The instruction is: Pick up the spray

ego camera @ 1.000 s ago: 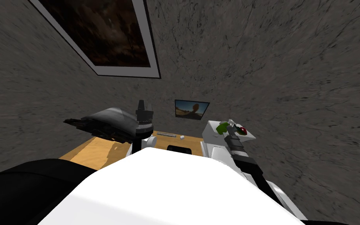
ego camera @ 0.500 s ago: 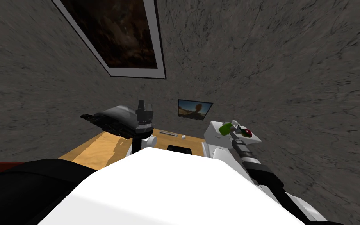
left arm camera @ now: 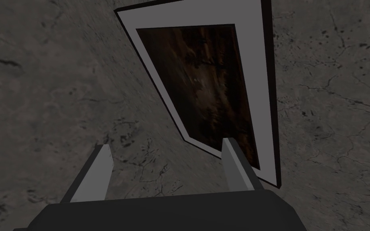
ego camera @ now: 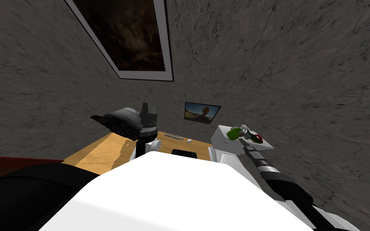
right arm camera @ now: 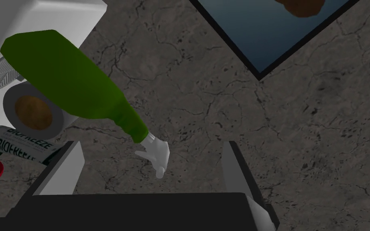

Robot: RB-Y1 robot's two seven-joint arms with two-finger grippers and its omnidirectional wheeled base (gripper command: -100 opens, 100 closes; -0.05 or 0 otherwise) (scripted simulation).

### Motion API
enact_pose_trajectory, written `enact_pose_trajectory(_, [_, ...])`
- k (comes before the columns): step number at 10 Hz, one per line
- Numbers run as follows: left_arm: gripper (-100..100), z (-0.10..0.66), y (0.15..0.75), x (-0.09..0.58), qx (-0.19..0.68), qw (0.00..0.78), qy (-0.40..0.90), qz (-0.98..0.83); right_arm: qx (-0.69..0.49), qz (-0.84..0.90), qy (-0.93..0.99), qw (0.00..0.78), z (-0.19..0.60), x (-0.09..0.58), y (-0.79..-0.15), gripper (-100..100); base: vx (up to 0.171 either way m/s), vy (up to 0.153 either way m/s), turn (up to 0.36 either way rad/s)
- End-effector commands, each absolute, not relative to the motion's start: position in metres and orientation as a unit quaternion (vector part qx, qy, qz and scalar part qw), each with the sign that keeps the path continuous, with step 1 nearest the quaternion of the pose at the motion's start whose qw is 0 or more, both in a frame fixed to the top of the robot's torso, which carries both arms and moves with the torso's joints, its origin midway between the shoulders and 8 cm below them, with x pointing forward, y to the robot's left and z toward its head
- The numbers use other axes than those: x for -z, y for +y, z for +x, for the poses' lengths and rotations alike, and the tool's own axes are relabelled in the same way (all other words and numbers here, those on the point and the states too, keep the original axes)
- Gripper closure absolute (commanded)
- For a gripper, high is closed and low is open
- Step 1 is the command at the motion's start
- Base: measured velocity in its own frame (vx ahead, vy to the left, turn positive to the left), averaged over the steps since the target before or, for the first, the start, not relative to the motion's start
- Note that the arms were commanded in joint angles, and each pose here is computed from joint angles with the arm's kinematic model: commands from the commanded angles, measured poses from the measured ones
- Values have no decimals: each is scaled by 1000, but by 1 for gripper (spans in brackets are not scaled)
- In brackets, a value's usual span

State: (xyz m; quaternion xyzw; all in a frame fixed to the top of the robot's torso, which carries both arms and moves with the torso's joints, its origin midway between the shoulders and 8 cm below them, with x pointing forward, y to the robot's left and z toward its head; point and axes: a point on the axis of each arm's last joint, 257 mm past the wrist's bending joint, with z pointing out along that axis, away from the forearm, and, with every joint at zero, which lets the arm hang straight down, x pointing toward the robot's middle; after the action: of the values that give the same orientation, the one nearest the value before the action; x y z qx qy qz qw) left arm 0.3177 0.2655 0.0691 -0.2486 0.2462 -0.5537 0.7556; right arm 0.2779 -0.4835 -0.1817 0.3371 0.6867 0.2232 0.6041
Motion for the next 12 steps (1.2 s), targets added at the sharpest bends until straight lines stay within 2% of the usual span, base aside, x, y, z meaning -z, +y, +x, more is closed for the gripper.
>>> enact_pose_trajectory(1, [0,318,265,-69,554,756,246,-249,-197,326,709,593,272,186,-495,-100,1,1,68])
enact_pose_trajectory(12, [0,318,265,-69,554,756,246,-249,-101,255,797,538,264,200,-533,-100,14,-11,33])
